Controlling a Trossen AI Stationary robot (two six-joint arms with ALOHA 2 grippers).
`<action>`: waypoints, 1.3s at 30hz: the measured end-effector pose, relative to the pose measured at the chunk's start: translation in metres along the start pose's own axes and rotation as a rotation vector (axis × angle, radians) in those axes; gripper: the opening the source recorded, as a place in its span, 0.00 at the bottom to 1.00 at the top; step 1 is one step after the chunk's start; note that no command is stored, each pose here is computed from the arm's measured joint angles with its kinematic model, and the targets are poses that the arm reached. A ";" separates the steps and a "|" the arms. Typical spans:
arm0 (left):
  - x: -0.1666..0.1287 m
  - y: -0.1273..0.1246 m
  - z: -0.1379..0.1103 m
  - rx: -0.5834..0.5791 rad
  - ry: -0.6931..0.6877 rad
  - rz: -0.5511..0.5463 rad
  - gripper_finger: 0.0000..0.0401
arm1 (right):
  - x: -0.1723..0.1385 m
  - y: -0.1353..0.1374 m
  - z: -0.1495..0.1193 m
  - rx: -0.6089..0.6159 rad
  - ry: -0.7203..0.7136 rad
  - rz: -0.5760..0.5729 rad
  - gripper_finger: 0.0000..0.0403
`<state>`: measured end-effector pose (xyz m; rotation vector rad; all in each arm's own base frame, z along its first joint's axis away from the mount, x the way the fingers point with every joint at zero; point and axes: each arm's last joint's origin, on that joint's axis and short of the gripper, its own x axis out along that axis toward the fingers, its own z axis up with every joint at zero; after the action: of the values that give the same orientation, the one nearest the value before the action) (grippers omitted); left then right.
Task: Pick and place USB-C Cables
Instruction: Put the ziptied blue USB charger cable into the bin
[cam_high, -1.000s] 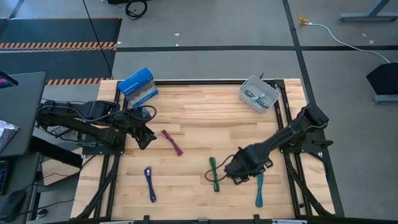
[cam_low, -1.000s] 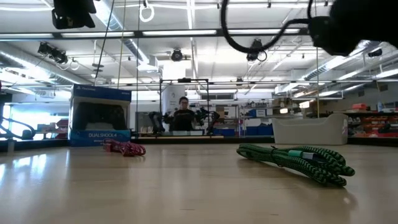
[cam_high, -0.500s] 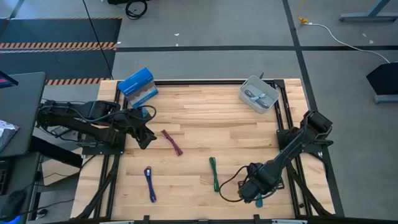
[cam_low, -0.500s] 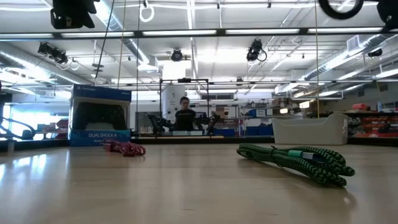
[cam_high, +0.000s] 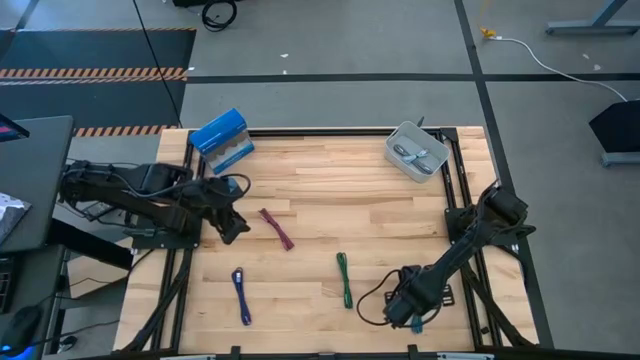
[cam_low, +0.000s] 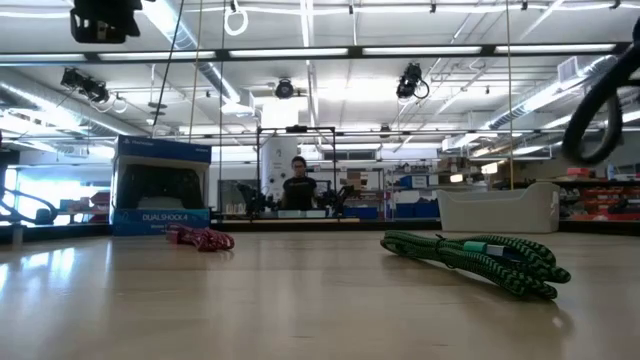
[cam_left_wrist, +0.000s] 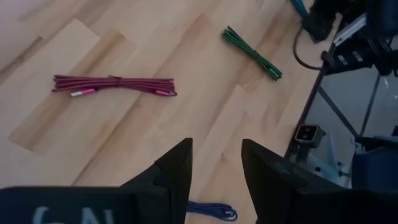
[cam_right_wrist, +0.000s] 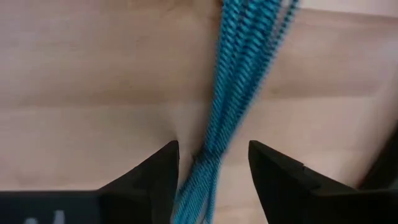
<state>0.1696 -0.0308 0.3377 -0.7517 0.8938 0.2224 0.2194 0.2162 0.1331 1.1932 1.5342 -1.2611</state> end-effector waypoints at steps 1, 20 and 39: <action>0.000 -0.001 -0.001 0.002 0.003 -0.002 0.36 | 0.003 0.000 0.001 -0.003 0.010 0.010 0.48; 0.000 -0.009 -0.001 -0.054 -0.021 -0.069 0.36 | 0.013 0.000 0.009 -0.139 -0.019 0.081 0.06; -0.001 -0.014 0.002 -0.038 -0.066 -0.108 0.35 | -0.079 0.032 0.070 -0.389 -0.176 0.241 0.06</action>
<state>0.1767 -0.0399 0.3461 -0.8216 0.7853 0.1681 0.2703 0.1351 0.1885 0.9519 1.3802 -0.8383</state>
